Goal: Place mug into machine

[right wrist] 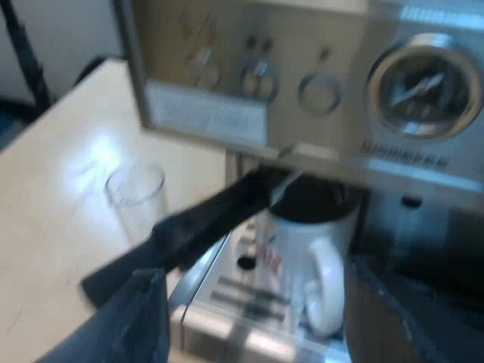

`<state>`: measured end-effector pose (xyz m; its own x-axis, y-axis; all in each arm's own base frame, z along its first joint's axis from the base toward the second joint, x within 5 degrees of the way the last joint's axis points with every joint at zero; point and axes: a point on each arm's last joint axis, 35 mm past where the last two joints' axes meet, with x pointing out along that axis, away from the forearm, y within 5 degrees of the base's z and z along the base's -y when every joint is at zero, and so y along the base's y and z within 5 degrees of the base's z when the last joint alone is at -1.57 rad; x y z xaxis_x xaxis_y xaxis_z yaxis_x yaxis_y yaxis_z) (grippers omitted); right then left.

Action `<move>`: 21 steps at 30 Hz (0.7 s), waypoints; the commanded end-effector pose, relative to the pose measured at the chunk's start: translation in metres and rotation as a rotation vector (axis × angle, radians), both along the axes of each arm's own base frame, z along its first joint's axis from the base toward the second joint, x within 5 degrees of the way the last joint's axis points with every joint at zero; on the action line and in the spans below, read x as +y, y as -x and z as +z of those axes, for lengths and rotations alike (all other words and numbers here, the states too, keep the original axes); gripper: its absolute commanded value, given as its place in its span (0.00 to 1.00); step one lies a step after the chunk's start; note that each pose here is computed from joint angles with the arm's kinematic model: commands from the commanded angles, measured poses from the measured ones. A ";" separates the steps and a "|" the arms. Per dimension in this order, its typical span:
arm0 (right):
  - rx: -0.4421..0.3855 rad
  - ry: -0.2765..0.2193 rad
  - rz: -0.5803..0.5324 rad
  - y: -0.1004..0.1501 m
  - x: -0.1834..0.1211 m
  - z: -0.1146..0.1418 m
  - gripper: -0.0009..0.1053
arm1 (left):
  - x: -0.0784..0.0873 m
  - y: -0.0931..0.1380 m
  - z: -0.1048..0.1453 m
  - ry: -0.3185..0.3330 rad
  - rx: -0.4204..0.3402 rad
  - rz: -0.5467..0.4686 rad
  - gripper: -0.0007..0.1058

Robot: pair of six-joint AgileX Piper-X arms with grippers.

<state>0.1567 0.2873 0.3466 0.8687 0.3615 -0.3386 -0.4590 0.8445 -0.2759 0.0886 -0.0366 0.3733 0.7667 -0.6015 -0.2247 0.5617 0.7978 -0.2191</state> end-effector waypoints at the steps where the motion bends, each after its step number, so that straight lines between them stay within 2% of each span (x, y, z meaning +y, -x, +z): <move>1: -0.017 -0.024 -0.011 -0.011 -0.002 0.004 0.51 | -0.003 -0.005 0.002 0.009 -0.028 -0.028 0.55; 4: -0.015 -0.049 -0.003 -0.027 -0.004 0.003 0.51 | -0.004 -0.012 0.003 0.019 -0.035 -0.033 0.55; 7: -0.042 -0.042 0.025 -0.039 -0.001 0.000 0.48 | -0.007 -0.019 0.001 0.019 -0.022 -0.036 0.55; 9: -0.054 -0.061 0.037 -0.047 0.001 -0.002 0.34 | -0.008 -0.024 0.001 0.019 -0.019 -0.039 0.55; 10: -0.054 -0.063 0.040 -0.049 0.002 -0.003 0.30 | -0.008 -0.025 0.001 0.020 -0.021 -0.039 0.55; 12: -0.064 -0.069 0.030 -0.055 0.004 -0.007 0.08 | -0.009 -0.028 0.000 0.017 -0.009 -0.039 0.55; 13: -0.067 -0.067 0.029 -0.056 0.005 -0.008 0.02 | -0.009 -0.029 -0.001 0.016 -0.007 -0.039 0.55; 17: -0.084 -0.072 0.026 -0.064 0.011 -0.016 0.01 | -0.009 -0.029 -0.001 0.017 -0.006 -0.044 0.55; 21: -0.116 -0.055 0.038 -0.070 0.018 -0.023 0.01 | -0.010 -0.029 -0.002 0.024 -0.001 -0.068 0.55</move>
<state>0.2245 0.3046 0.3170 0.8846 0.3955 -0.2469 -0.4556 0.8459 -0.2772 0.1178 -0.0456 0.3691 0.7309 -0.6427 -0.2298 0.5988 0.7654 -0.2358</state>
